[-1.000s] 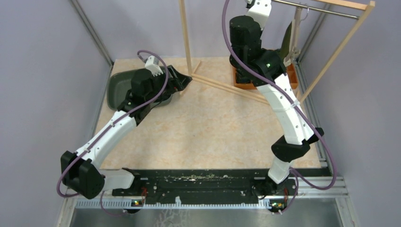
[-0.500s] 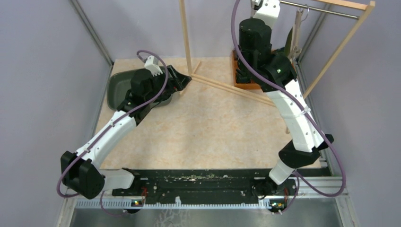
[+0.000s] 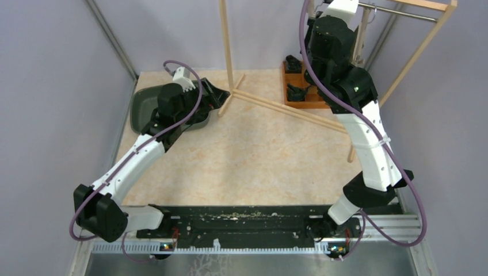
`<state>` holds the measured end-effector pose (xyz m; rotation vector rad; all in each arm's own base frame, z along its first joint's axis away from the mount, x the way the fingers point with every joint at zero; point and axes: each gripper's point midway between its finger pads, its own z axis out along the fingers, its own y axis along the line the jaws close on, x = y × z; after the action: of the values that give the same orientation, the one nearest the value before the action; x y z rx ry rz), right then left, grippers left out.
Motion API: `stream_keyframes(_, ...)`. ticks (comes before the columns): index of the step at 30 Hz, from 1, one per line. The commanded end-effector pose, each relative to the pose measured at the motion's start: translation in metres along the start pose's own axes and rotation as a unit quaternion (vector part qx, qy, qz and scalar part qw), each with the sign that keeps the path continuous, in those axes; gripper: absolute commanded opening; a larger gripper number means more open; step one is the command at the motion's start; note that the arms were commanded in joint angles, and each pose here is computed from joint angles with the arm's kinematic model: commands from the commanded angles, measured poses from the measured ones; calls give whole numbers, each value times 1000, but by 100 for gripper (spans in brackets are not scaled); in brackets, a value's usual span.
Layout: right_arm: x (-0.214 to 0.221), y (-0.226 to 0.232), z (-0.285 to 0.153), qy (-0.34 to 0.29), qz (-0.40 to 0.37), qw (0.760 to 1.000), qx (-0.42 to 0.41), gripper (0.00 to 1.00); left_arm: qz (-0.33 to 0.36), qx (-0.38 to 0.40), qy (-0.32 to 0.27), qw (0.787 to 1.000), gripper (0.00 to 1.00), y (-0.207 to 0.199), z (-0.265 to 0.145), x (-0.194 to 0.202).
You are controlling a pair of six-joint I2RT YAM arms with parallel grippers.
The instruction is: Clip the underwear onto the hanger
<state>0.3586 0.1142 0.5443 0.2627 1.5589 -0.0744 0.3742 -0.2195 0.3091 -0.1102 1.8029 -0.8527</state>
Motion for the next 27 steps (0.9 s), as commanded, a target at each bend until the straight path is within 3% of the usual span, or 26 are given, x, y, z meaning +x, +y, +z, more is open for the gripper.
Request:
stream_keyframes(1,-36,0,-8,-45,43,998,-29,0,14,-4,-31,999,94,-3,-4,-25)
stream_keyframes(20,-15,-4,-26,-31,36,996,-81,0,15,-25,-37,999,94,19,-6,-29)
stream_keyframes(27,3,1,-41,-19,29,990,-135,0,12,-33,-39,999,94,27,-7,-31)
